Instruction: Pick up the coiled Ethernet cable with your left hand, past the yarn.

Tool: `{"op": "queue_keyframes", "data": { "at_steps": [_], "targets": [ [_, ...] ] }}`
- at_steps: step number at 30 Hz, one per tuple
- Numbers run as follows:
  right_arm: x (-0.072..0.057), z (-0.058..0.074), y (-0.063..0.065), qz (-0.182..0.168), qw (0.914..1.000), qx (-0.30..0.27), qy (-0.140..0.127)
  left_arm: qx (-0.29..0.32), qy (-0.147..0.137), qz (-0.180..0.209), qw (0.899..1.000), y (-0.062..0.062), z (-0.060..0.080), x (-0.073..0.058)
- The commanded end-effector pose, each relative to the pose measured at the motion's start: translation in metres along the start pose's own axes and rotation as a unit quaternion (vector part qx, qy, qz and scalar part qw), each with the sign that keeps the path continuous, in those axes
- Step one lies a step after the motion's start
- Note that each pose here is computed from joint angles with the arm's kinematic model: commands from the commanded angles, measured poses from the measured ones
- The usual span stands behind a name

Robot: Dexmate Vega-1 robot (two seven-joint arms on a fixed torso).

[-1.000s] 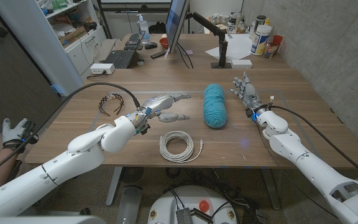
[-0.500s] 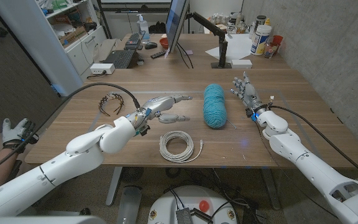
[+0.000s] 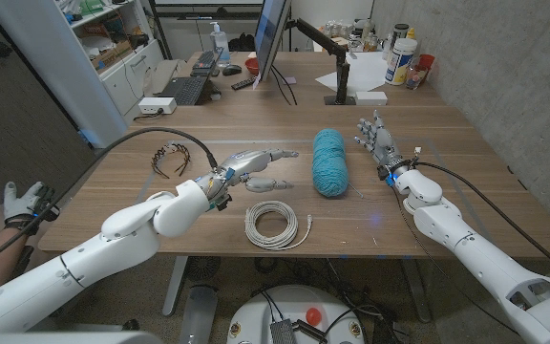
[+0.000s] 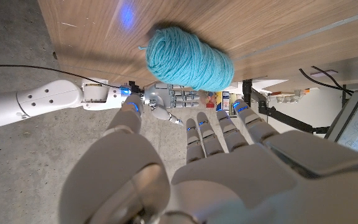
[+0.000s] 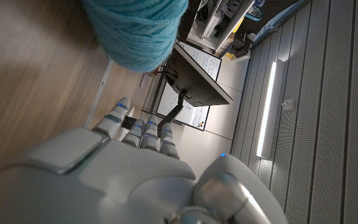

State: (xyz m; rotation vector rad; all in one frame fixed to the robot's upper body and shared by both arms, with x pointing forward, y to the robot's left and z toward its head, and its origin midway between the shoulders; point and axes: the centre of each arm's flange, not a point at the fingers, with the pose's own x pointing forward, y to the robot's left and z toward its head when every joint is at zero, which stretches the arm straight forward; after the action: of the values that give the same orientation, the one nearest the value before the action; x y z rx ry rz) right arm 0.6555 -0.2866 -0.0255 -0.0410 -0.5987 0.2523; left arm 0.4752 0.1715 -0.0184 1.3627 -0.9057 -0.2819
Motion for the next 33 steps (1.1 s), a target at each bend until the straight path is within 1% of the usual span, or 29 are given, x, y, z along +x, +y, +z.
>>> {"op": "queue_keyframes", "data": {
  "at_steps": [1, 7, 19, 27, 33],
  "targets": [
    [-0.0002, 0.0002, -0.0009, -0.001, 1.0000, -0.001, -0.001, 0.011, 0.000, -0.019, 1.000, -0.0014, 0.0043, -0.0021],
    [-0.0004, 0.0002, -0.0011, -0.001, 1.0000, -0.001, -0.001, 0.016, 0.002, -0.029, 0.999, -0.0034, 0.0052, -0.0048],
    [-0.0011, 0.0004, -0.0006, -0.001, 1.0000, -0.002, 0.000, 0.012, -0.001, -0.026, 1.000, -0.0058, 0.0079, -0.0096],
    [-0.0013, 0.0005, -0.0003, -0.001, 1.0000, -0.003, -0.001, 0.011, -0.003, -0.022, 1.000, -0.0066, 0.0086, -0.0101],
    [-0.0014, 0.0003, -0.0006, -0.001, 1.0000, -0.003, -0.001, 0.016, -0.003, -0.030, 0.999, -0.0057, 0.0093, -0.0091]
  ]
}}
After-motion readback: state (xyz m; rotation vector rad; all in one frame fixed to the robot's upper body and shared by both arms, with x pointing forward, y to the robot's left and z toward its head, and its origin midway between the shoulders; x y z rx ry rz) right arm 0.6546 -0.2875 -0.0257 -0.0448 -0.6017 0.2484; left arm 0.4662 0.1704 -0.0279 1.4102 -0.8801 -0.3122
